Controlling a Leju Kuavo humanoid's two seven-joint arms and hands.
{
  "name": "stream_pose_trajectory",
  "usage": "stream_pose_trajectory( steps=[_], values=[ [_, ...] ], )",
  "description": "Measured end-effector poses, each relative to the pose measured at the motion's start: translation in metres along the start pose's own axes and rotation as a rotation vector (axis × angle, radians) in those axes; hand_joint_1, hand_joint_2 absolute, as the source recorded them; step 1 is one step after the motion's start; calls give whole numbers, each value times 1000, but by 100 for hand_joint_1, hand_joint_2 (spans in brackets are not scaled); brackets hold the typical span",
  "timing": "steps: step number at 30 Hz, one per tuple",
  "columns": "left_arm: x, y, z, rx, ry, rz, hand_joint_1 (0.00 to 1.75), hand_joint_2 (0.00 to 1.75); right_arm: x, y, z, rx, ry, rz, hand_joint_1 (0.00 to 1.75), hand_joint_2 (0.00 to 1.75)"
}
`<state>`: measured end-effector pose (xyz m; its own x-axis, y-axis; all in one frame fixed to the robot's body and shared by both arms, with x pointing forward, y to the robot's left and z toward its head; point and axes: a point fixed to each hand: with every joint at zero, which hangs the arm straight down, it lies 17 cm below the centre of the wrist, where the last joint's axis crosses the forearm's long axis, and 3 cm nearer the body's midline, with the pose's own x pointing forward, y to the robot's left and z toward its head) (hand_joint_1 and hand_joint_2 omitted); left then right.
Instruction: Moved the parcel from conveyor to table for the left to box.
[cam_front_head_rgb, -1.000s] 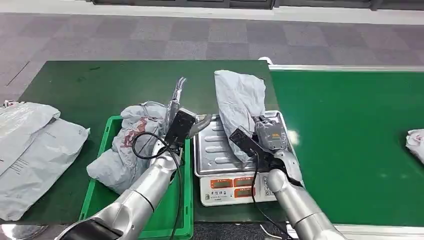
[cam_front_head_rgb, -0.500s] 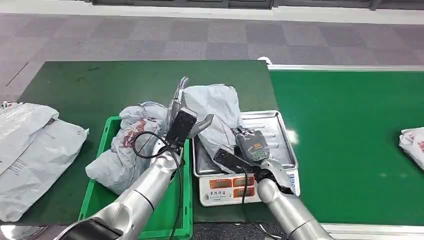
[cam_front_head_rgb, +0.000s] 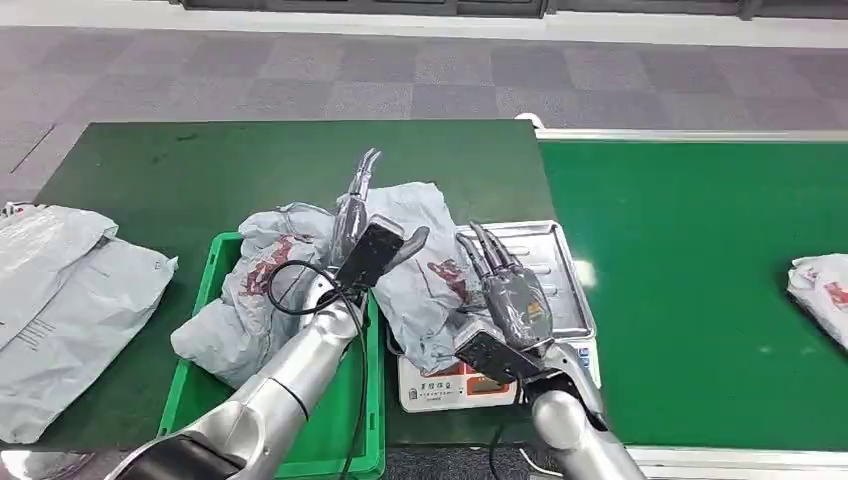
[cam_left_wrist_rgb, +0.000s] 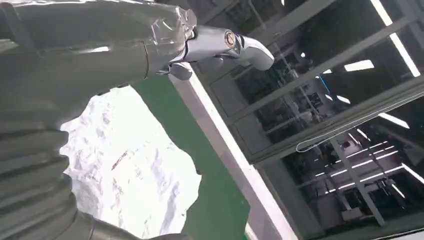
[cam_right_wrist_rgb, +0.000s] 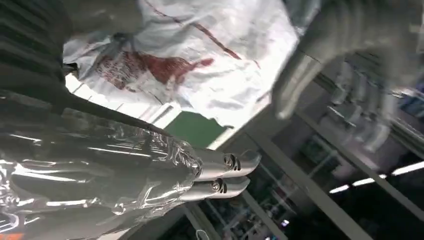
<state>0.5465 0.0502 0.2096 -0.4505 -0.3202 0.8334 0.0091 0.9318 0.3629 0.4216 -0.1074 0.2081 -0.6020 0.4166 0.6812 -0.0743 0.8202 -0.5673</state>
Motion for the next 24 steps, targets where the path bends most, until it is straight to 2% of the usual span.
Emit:
stream_pose_trajectory(
  steps=[7,10,14,17,20,24],
  values=[
    [5,-15,-13,-92,17,-108,0,175,0,-61,-14,-140,-61,-168,0,175],
    [9,-20,-16,-121,11,-138,0,175,-5,-86,-18,-191,-70,-161,0,175],
    [11,-22,-18,-132,5,-149,0,175,-10,-96,-17,-210,-63,-151,0,175],
    [9,-29,-18,-176,19,-196,0,175,-19,-115,-14,-281,-38,-177,0,175],
    [6,-42,-17,-251,32,-259,0,175,-41,-146,-6,-365,12,-179,0,175],
    [2,-60,-11,-354,35,-351,0,175,-71,-179,2,-435,68,-100,0,175]
  ],
)
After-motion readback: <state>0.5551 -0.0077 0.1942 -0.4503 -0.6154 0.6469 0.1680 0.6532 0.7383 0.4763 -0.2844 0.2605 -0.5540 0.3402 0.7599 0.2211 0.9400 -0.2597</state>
